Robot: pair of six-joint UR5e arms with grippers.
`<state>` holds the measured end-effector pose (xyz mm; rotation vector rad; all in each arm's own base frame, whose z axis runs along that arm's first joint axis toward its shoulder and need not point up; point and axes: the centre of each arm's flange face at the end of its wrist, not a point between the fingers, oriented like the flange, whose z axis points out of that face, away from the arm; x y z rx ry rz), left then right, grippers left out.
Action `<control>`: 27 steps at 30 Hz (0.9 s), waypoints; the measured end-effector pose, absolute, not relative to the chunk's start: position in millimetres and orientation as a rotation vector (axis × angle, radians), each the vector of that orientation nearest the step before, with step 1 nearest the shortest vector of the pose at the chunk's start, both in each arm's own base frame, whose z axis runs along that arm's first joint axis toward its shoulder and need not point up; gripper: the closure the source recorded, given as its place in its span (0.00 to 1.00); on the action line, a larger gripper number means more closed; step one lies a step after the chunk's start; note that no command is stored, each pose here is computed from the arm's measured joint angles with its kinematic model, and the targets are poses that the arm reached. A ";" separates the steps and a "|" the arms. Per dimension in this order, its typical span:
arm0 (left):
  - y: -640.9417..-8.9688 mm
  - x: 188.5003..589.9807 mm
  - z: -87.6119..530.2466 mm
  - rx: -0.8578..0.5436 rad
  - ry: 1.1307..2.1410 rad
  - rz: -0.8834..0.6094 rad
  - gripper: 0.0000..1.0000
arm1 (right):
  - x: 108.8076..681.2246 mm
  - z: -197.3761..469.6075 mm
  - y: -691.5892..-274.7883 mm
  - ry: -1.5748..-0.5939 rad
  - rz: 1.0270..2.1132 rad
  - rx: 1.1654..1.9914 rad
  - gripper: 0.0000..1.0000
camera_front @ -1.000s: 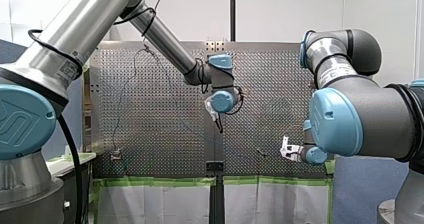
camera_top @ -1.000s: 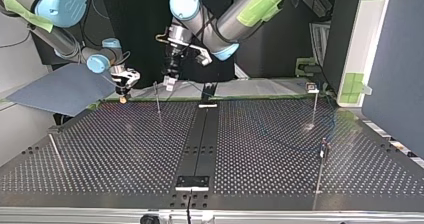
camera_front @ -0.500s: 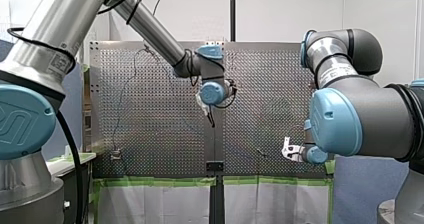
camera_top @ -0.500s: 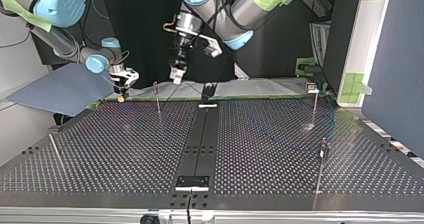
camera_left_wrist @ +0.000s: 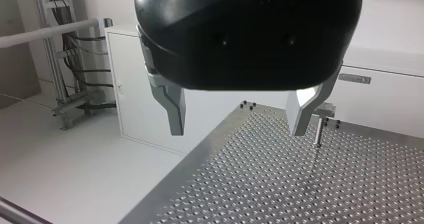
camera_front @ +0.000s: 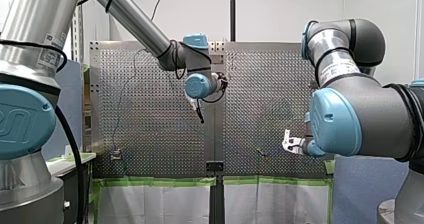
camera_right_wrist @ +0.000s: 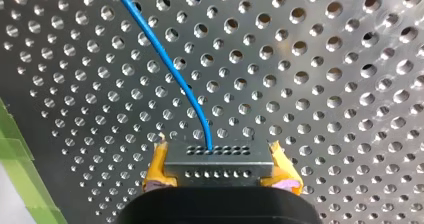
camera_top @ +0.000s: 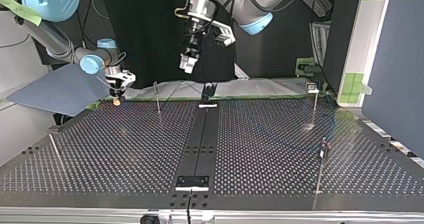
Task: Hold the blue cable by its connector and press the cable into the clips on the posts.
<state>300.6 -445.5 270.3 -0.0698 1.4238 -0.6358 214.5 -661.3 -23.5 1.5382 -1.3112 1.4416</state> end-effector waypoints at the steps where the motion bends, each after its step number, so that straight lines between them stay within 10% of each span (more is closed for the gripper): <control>1: -442.7 298.1 271.6 -0.071 1.421 -0.637 0.00 | 214.9 -22.9 -661.3 -1.310 1.443 1.539 1.00; 27: -396.8 254.4 145.3 -0.051 1.543 -0.612 0.00 | 204.3 56.7 -634.0 -1.243 1.467 1.410 1.00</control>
